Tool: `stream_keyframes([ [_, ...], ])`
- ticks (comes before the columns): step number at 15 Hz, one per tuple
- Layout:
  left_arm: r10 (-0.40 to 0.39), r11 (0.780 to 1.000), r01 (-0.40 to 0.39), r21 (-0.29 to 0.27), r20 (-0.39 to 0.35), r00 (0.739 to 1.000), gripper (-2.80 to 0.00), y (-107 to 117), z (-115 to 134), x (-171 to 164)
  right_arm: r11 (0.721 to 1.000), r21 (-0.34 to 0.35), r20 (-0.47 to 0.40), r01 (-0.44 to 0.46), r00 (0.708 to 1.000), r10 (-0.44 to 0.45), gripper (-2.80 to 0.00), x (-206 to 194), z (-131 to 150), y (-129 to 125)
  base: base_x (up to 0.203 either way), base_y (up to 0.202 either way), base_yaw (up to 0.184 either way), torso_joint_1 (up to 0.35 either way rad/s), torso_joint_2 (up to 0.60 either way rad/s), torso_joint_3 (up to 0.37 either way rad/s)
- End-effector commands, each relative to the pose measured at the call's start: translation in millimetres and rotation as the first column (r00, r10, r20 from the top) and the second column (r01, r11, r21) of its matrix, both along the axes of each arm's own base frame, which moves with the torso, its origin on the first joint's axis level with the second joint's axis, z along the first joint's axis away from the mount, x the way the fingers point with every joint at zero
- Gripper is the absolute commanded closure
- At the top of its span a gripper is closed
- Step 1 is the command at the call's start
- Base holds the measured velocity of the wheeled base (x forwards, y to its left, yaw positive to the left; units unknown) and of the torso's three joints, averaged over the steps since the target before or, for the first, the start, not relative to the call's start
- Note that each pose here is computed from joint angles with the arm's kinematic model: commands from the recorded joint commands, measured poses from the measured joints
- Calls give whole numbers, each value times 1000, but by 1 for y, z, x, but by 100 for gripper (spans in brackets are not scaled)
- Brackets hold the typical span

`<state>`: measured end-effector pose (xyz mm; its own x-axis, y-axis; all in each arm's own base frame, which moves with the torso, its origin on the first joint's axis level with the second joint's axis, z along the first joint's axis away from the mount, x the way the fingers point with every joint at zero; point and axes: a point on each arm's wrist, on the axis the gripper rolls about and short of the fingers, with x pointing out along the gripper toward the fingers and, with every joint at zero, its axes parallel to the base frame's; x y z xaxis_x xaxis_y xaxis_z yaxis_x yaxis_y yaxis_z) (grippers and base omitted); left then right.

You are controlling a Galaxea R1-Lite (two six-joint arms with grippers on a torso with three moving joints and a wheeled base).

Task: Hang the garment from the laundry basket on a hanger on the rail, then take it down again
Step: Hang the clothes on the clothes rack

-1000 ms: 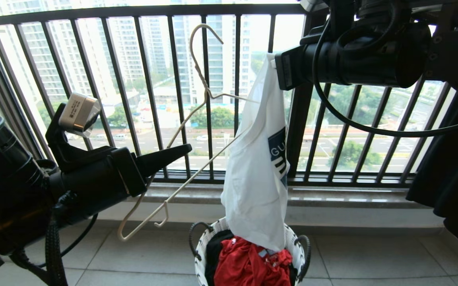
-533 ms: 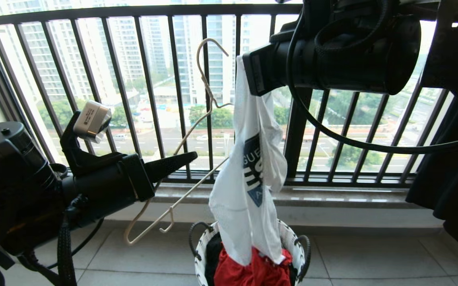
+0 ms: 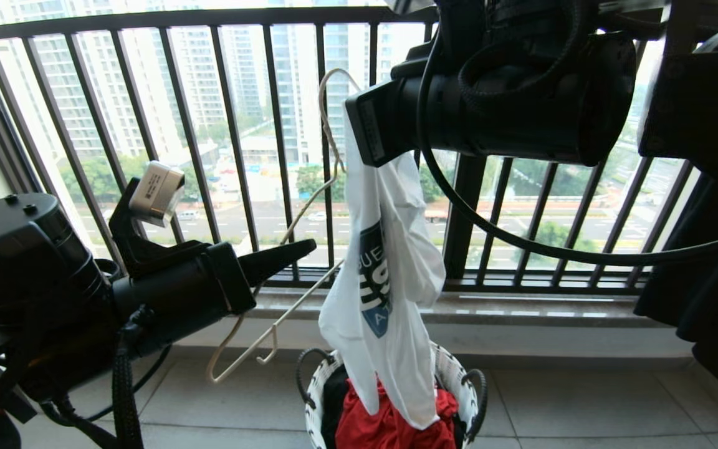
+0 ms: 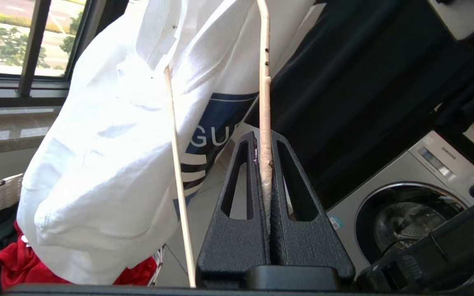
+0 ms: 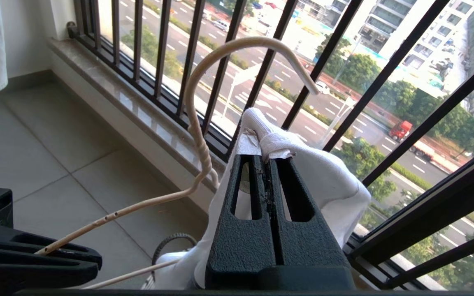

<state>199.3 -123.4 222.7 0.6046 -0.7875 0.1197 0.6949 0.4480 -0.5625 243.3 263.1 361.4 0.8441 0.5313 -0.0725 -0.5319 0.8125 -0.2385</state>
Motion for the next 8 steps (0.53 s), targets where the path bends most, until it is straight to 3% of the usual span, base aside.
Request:
stream_keyframes([
  [1, 47, 999, -46, -18, 9, 999, 0, -1, 4, 5, 1000, -8, -5, 6, 1000, -6, 0, -1, -2, 2, 0, 0, 0, 0, 0, 0],
  [8, 145, 983, -145, -112, -2, 989, 0, 3, 20, 7, 995, -54, -33, 79, 996, -81, 0, 3, -16, -1, 0, 0, 0, 0, 0, 0],
])
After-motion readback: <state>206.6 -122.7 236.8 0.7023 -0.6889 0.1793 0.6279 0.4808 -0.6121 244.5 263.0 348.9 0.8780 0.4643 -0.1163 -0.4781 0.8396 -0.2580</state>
